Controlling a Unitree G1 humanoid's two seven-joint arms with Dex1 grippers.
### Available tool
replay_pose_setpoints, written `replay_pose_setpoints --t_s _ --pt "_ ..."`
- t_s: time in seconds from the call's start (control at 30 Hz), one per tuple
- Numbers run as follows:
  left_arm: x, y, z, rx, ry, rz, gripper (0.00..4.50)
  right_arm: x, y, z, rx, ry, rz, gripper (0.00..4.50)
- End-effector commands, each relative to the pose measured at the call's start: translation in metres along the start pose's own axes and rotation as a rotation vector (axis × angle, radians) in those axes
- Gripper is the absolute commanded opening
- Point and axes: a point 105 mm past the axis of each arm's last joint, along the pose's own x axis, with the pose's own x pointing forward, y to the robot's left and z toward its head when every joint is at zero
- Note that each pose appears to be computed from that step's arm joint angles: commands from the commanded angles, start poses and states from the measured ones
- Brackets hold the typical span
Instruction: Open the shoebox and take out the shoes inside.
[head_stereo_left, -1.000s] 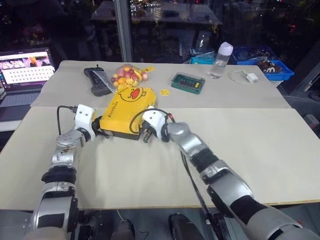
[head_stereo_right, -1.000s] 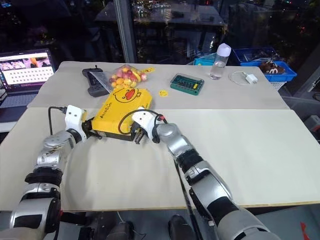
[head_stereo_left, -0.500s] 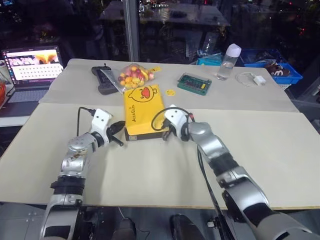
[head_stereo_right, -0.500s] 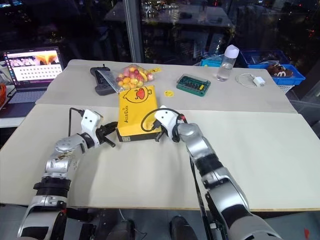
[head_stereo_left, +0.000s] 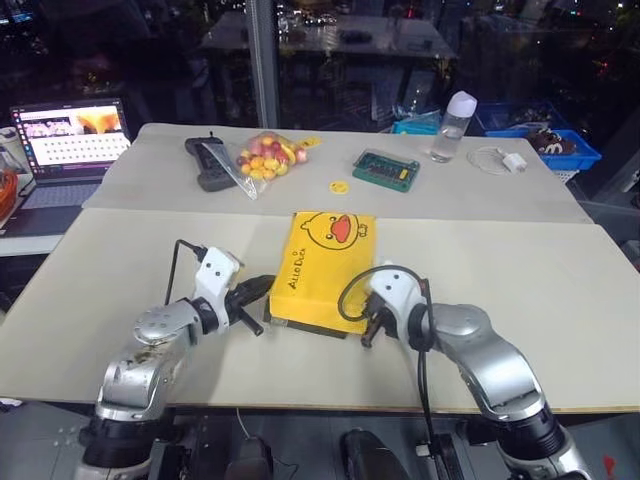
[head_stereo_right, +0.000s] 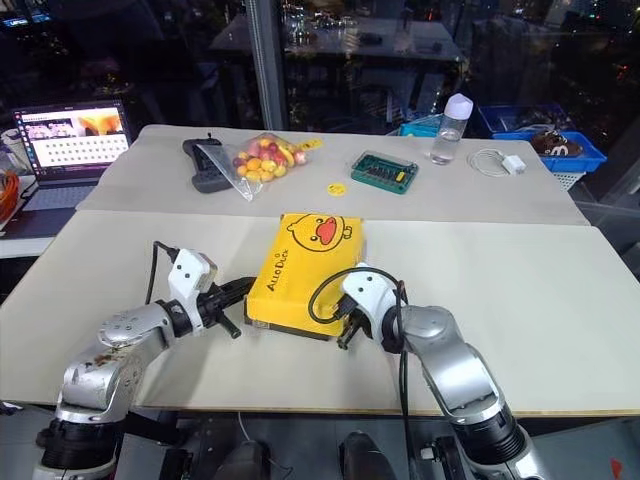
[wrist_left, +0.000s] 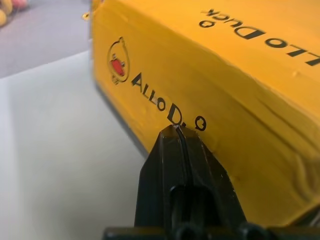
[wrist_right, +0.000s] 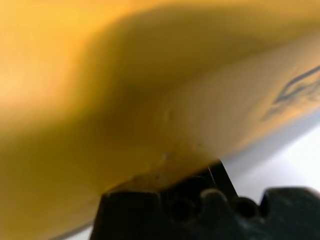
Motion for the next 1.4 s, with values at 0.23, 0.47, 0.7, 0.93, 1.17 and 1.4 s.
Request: replay_pose_setpoints --t_s 0.23,0.47,0.7,0.93,1.17,1.4 --pt "0.002 -0.030 0.013 -0.008 -0.042 -0.107 0.01 -0.003 -0.043 0.012 -0.050 -0.067 -0.199 0.00" --pt "-0.020 -0.012 -0.009 -0.004 0.031 -0.057 0.01 -0.013 -0.039 0.008 -0.061 -0.053 -0.150 0.00" --pt "-0.064 0.001 -0.017 0.011 -0.050 0.040 0.01 -0.027 -0.037 0.004 -0.069 -0.080 -0.040 0.00" --pt "-0.102 -0.059 -0.004 -0.010 -0.106 -0.065 0.01 -0.017 -0.045 0.029 -0.117 -0.162 0.037 0.00" --pt "-0.108 -0.072 -0.003 -0.021 -0.116 -0.063 0.01 -0.015 -0.048 0.047 -0.144 -0.208 0.056 0.00" --pt "-0.109 -0.075 -0.008 -0.029 -0.116 -0.074 0.01 -0.014 -0.024 0.114 -0.355 -0.318 0.232 0.00"
